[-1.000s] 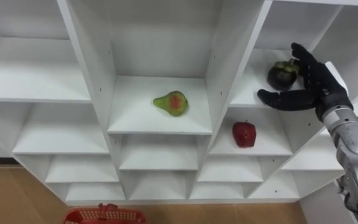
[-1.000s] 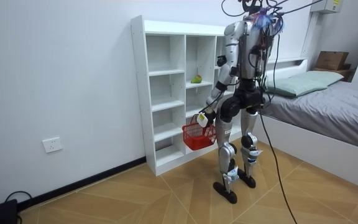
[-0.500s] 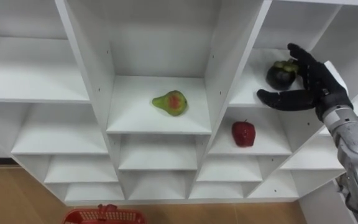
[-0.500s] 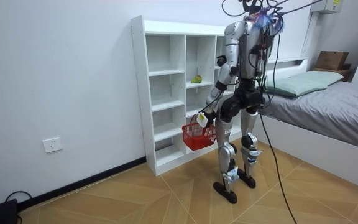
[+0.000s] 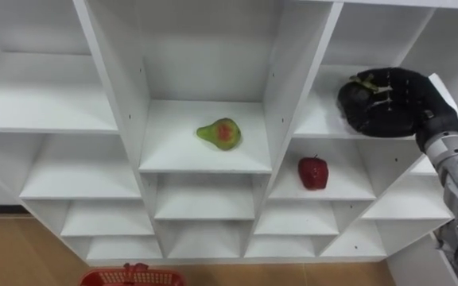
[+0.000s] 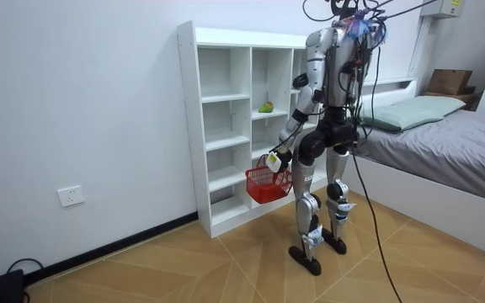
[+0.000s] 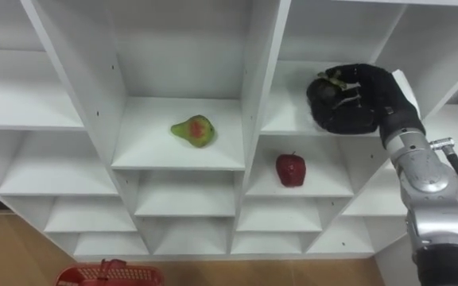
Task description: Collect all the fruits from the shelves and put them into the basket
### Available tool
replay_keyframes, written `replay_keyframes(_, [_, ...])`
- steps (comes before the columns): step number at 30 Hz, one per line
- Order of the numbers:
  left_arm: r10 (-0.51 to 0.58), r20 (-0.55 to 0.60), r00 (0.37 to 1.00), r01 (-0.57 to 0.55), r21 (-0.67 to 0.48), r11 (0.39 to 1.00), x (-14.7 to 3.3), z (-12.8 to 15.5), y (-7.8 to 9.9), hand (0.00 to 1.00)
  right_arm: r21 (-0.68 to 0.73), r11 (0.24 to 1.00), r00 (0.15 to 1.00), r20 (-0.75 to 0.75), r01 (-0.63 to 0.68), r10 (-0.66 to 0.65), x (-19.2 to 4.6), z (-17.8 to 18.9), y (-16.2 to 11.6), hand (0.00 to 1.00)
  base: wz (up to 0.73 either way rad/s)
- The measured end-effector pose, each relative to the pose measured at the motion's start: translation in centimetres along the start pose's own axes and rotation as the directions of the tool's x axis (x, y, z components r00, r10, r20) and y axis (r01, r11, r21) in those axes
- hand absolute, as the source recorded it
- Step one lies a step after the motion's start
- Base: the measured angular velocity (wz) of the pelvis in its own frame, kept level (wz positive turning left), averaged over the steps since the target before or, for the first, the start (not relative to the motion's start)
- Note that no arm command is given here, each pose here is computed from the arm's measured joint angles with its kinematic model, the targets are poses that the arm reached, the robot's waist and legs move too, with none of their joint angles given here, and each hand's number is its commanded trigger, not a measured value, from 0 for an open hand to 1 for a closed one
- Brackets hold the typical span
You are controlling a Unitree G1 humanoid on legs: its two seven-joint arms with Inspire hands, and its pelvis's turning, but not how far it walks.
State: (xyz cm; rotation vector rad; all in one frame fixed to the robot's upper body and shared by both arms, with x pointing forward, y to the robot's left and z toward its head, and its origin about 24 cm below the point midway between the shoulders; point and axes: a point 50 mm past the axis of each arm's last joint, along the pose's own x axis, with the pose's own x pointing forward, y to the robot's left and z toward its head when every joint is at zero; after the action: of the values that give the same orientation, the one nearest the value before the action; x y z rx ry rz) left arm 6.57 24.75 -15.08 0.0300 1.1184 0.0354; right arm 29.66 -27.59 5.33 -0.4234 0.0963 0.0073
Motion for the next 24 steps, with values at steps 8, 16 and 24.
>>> replay_keyframes(8, [0.005, 0.001, 1.000, -0.005, 0.004, 1.000, -0.04, 0.06, 0.22, 1.00, -0.004, 0.999, 0.999, 0.000, -0.040, 0.040, 0.04, 0.00, 0.48, 1.00, 0.00])
replay_keyframes(16, [0.005, 0.003, 1.000, -0.005, 0.005, 1.000, -0.03, 0.15, 0.28, 1.00, -0.001, 0.999, 0.999, 0.001, -0.050, 0.050, 0.06, 0.02, 0.67, 1.00, 0.00])
replay_keyframes(24, [-0.001, 0.003, 1.000, 0.001, 0.005, 1.000, -0.02, 0.16, 0.24, 1.00, 0.003, 0.999, 0.999, 0.003, -0.051, 0.051, 0.06, 0.05, 0.66, 1.00, 0.00])
